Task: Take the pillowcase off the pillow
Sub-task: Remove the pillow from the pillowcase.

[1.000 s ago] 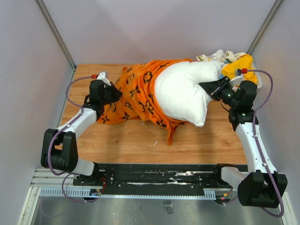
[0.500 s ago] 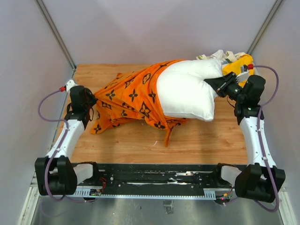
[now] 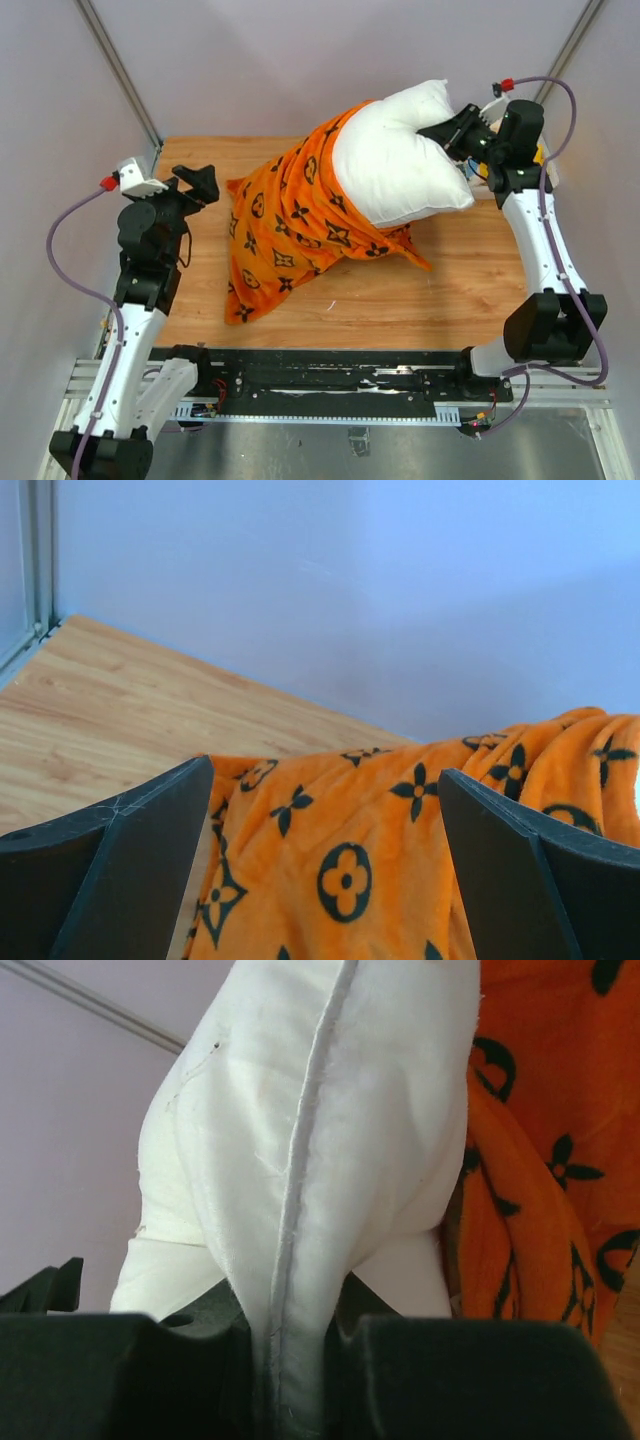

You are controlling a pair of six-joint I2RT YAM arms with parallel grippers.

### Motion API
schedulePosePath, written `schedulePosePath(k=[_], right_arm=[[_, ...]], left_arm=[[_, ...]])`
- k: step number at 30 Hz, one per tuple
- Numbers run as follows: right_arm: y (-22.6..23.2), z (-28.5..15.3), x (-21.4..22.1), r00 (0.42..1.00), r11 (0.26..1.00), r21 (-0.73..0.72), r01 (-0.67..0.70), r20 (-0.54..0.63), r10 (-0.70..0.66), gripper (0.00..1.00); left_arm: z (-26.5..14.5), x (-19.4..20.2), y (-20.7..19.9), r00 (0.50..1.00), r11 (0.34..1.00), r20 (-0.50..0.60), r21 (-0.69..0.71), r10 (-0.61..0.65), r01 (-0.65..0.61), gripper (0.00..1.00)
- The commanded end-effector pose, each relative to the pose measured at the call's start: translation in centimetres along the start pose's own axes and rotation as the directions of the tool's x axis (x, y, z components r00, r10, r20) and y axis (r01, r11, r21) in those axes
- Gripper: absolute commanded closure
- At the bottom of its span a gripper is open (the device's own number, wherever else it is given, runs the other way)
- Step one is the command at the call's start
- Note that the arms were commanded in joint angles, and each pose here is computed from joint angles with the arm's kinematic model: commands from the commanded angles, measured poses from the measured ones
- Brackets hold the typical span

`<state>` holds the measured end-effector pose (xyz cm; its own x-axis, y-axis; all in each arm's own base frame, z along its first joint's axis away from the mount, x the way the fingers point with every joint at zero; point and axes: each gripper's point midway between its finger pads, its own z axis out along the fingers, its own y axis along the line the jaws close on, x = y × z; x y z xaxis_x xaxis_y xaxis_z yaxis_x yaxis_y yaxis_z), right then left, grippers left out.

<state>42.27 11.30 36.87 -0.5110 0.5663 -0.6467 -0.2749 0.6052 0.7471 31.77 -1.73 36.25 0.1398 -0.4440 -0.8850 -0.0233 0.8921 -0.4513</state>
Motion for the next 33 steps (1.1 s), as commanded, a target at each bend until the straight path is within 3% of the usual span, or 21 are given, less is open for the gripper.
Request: schedulePosePath(k=[1, 4, 6, 14, 16, 19, 23, 26, 33], right_arm=[[2.9, 2.0, 1.2, 0.986, 0.985, -0.076, 0.152, -0.054, -0.156, 0.99], [4.3, 2.8, 2.9, 0.952, 0.962, -0.103, 0.254, -0.147, -0.268, 0.99], [4.5, 3.2, 4.3, 0.923, 0.943, -0.115, 0.311, -0.201, -0.329, 0.99], [4.0, 2.7, 6.2, 0.912, 0.939, -0.127, 0.318, -0.228, -0.340, 0.99], [4.2, 2.2, 6.2, 0.912, 0.936, -0.132, 0.325, -0.218, -0.348, 0.99], [4.4, 1.4, 5.9, 0.915, 0.934, -0.119, 0.336, -0.195, -0.354, 0.99], [5.0, -0.6, 4.2, 0.933, 0.940, -0.106, 0.325, -0.126, -0.336, 0.99], [5.0, -2.9, 1.9, 0.952, 0.950, -0.092, 0.300, -0.043, -0.304, 0.99], [4.9, -9.0, -4.5, 0.957, 0.976, -0.052, 0.213, 0.210, -0.198, 0.99]], left_arm=[[3.0, 4.5, 0.0, 0.976, 0.996, -0.196, 0.017, 0.094, -0.093, 0.01], [5.6, 9.6, -1.1, 0.912, 0.991, -0.392, 0.103, 0.120, -0.087, 0.01], [6.9, 12.5, -0.6, 0.882, 0.994, -0.460, 0.092, 0.098, -0.062, 0.01], [9.8, 18.2, 0.9, 0.852, 0.995, -0.516, 0.091, 0.084, -0.043, 0.01], [10.0, 19.0, 2.1, 0.848, 0.996, -0.522, 0.051, 0.090, -0.075, 0.12], [10.1, 18.7, 4.4, 0.862, 0.994, -0.502, -0.044, 0.068, -0.104, 0.47], [10.0, 17.7, 8.9, 0.880, 0.982, -0.475, -0.173, -0.015, -0.076, 0.56], [9.7, 17.1, 12.8, 0.888, 0.958, -0.454, -0.279, -0.069, -0.068, 0.88], [7.5, 17.2, 19.1, 0.904, 0.867, -0.400, -0.493, -0.154, -0.070, 0.94]])
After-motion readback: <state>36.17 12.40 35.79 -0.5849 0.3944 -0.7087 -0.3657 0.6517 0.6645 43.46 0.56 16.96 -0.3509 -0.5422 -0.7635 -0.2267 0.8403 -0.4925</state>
